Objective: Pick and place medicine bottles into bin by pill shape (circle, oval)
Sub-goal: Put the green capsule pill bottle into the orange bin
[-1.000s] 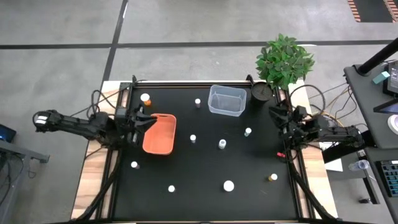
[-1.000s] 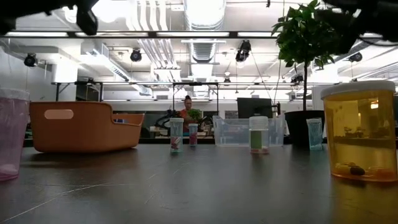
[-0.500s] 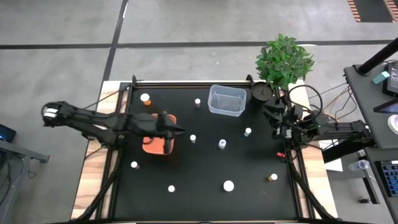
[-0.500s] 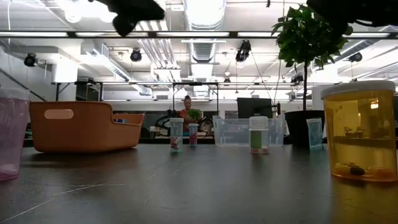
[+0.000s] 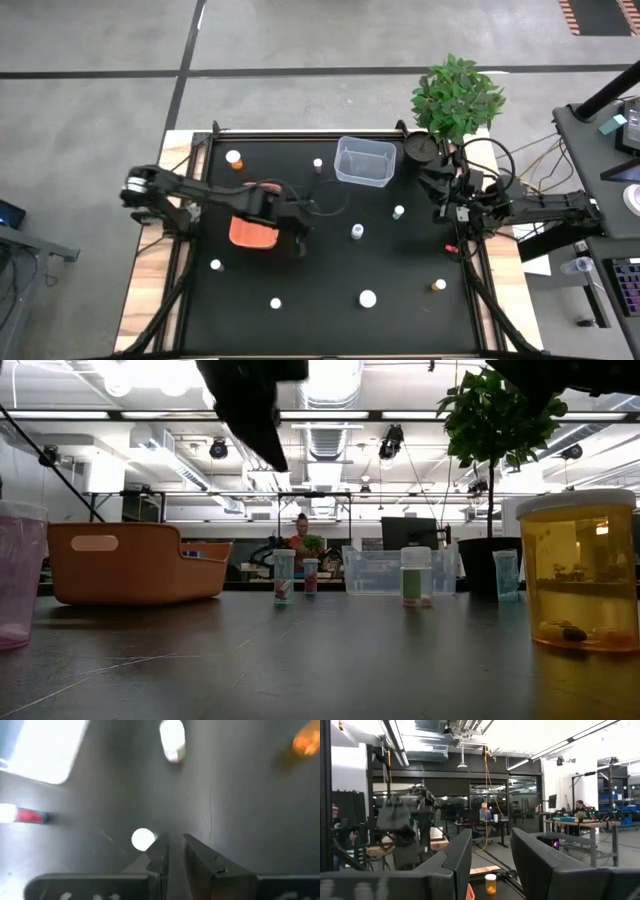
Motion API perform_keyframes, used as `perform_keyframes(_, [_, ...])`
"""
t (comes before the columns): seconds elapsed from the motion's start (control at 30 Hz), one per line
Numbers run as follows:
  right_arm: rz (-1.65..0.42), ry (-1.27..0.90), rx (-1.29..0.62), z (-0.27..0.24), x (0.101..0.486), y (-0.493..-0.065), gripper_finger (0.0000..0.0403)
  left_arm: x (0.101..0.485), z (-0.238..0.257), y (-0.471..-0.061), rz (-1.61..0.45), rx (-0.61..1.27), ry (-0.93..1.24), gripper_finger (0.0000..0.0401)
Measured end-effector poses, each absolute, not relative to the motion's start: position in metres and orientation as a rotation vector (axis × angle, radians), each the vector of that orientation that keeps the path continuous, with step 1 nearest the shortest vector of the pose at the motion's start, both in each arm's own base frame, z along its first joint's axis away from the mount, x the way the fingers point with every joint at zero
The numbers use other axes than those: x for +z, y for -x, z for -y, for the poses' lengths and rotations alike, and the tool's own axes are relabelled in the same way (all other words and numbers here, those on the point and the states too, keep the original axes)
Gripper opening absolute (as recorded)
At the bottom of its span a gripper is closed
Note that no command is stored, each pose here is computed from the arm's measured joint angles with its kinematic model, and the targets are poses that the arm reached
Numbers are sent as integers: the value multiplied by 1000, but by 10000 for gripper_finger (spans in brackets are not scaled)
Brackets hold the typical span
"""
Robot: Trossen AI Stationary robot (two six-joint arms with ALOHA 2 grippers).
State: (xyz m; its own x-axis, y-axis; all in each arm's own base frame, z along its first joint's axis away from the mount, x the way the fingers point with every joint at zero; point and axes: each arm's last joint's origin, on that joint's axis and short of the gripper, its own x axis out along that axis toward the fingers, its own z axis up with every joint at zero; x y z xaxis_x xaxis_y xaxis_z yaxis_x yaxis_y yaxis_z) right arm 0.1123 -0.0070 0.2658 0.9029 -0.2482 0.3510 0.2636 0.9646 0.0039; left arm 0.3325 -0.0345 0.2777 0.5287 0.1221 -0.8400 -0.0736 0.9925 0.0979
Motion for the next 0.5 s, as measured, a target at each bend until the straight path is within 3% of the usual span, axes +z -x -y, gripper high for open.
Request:
perform_keyframes(0.17, [351, 56, -267, 7, 265, -113, 128, 262, 23, -346, -1060, 83, -52, 68])
perform_keyframes(0.5, [342, 71, -270, 7, 265, -113, 128, 232, -4, -356, -1114, 149, -23, 194])
